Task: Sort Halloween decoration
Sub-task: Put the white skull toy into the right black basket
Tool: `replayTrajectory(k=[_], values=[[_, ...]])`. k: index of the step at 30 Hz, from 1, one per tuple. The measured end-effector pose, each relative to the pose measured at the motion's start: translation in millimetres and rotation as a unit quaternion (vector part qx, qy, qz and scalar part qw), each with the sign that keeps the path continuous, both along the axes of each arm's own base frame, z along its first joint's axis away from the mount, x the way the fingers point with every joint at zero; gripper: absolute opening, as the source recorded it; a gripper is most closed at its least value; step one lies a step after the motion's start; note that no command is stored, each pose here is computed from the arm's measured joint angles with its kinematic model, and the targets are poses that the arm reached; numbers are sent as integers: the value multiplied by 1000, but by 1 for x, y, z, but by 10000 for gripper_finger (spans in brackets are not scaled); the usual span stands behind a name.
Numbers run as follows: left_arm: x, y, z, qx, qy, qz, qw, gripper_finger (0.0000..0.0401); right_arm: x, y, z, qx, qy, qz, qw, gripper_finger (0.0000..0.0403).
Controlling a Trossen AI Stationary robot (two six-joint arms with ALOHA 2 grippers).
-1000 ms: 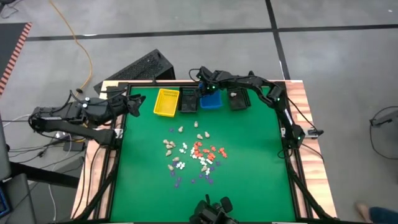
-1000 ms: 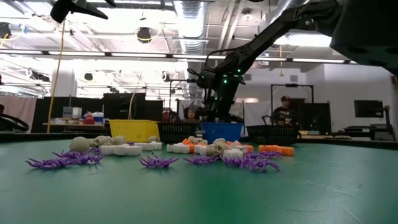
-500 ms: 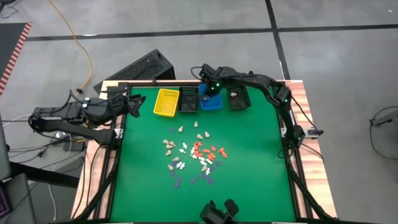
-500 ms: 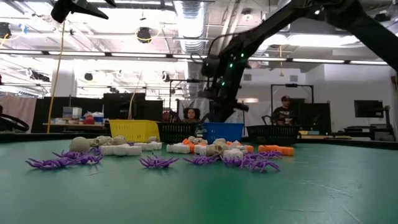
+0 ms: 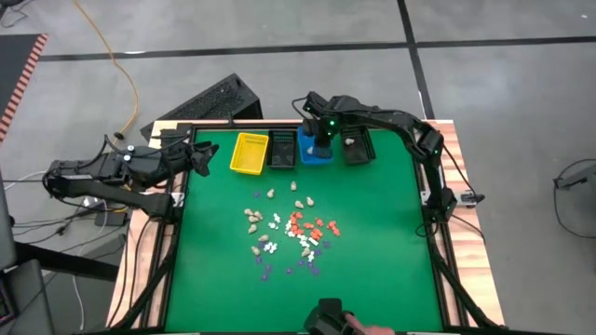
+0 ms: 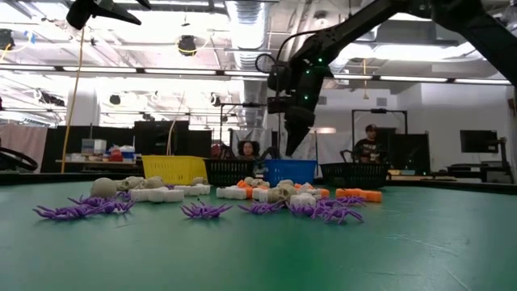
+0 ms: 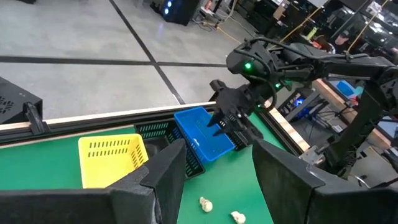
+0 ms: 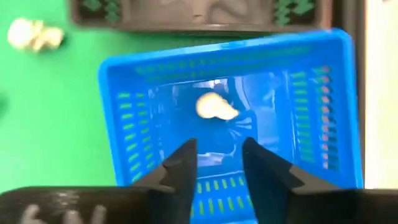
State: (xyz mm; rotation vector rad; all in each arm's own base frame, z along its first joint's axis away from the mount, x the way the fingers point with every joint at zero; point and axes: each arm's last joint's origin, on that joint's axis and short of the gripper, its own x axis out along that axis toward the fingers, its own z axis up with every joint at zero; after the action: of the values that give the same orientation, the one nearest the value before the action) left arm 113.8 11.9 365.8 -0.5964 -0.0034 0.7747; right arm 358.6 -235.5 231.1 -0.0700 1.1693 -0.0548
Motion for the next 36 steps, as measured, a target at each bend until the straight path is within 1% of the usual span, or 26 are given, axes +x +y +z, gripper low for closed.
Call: replayTrajectory(k=[3, 6, 11, 15, 17, 21, 27, 29, 36], values=[[0, 0, 0, 0, 0, 1, 1000, 176, 1, 0, 0, -30, 1, 70, 997, 199], [0, 0, 0, 0, 1, 1, 1000, 176, 3, -1, 1, -56, -4, 114, 992, 220], [0, 0, 0, 4, 4, 2, 1000, 176, 6, 0, 2, -89, -7, 177, 980, 220], [0, 0, 0, 1, 1, 4, 1000, 176, 8, 4, 0, -90, -12, 206, 974, 209], [0, 0, 0, 1, 1, 4, 1000, 176, 13, 4, -4, -92, -20, 215, 972, 203], [0, 0, 0, -1, -2, 8, 1000, 176, 19, 4, -15, -98, -12, 226, 969, 197], [-1, 1, 0, -5, -9, 16, 1000, 176, 19, -2, -29, -91, 4, 225, 970, 196], [-1, 1, 0, -5, -9, 18, 1000, 176, 20, -5, -30, -96, -3, 226, 969, 196], [-1, 1, 0, -10, -15, 21, 1000, 176, 23, -11, -54, -77, 14, 225, 971, 196]])
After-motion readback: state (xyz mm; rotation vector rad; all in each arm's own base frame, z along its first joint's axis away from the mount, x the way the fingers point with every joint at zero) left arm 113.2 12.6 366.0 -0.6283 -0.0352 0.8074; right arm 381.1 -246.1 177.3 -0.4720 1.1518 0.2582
